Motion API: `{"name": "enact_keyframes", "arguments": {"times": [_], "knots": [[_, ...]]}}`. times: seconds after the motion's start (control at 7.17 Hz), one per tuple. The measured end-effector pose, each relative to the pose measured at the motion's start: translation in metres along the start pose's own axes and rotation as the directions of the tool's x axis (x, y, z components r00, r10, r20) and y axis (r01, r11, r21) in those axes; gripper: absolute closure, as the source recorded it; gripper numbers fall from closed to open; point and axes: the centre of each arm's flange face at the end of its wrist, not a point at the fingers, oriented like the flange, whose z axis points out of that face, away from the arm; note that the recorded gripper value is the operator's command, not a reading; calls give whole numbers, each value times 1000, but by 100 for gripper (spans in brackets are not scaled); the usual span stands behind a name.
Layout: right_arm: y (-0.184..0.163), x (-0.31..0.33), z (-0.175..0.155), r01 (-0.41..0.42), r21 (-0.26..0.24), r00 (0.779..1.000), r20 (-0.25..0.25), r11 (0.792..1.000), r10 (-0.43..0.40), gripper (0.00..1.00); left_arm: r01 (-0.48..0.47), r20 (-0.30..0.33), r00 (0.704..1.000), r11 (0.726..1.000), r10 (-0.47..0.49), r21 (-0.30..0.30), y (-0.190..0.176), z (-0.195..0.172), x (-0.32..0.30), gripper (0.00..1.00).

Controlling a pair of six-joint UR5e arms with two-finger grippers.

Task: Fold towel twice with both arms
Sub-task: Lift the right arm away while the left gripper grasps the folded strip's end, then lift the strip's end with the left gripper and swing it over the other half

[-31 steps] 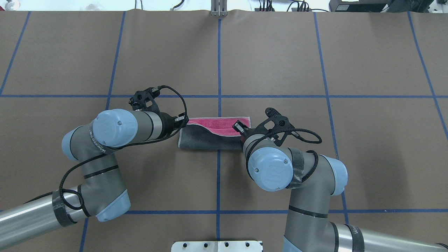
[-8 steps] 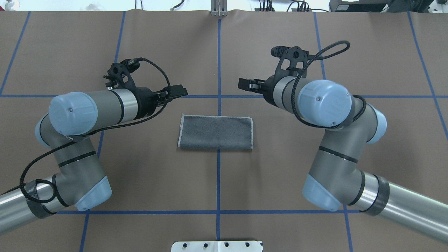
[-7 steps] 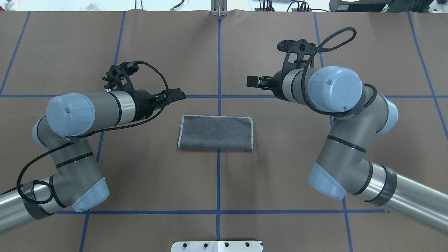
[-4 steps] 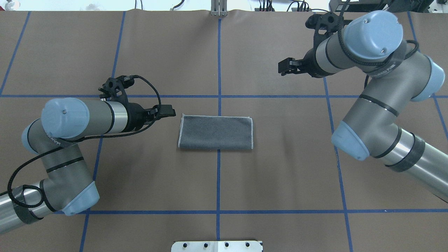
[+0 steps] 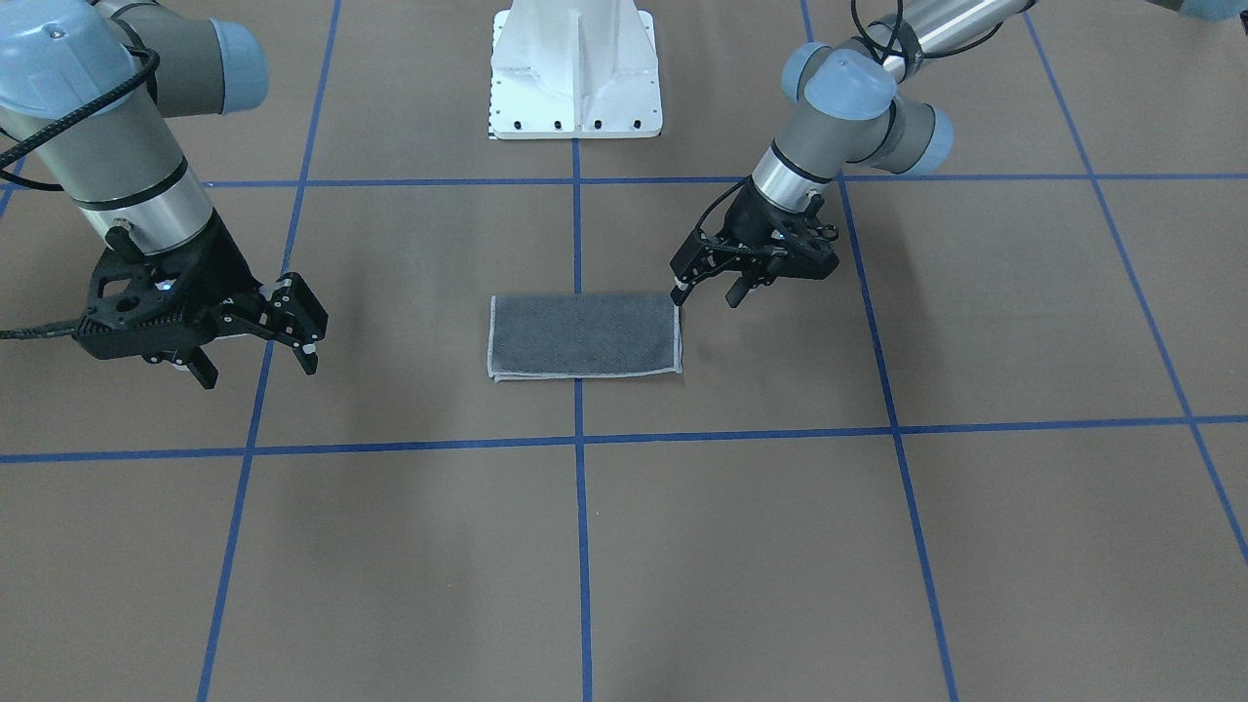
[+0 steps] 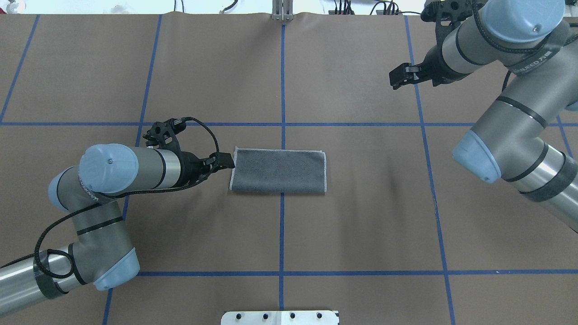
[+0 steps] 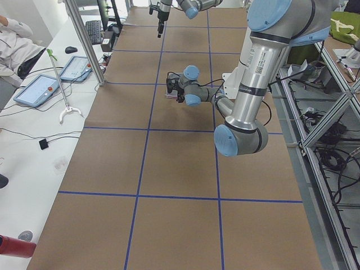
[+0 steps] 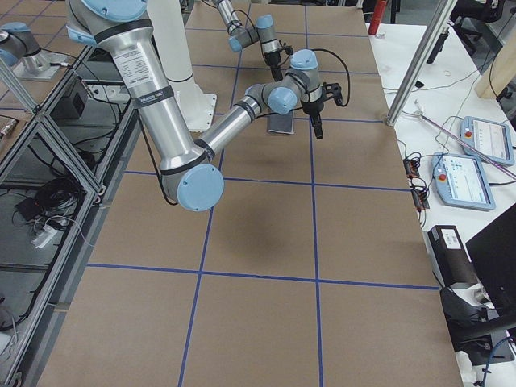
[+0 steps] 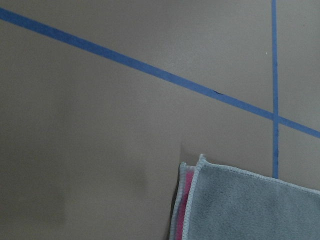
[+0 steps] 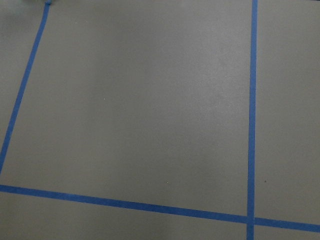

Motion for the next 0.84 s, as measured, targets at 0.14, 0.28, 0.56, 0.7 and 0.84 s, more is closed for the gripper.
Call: {"name": "enact_keyframes", "arguments": {"times": [0.14, 0.28, 0.56, 0.7, 0.84], "knots": [[0, 1, 0, -2, 0, 1000, 0, 1000, 2, 0, 66, -1, 998, 998, -66, -8, 5, 2, 3, 40], [0, 1, -1, -5, 1, 1000, 0, 1000, 5, 0, 141, -1, 990, 990, -141, -15, 9, 4, 5, 40], [0, 1, -1, -10, 2, 1000, -1, 1000, 10, 0, 230, 4, 973, 973, -230, -17, 18, 10, 6, 43], [0, 1, -1, -10, 3, 1000, -1, 1000, 10, 0, 242, 8, 970, 970, -242, -11, 20, 14, 5, 43], [0, 1, -1, -11, 3, 1000, -1, 1000, 11, 0, 246, 14, 969, 969, -246, -8, 22, 18, 2, 43]]}}
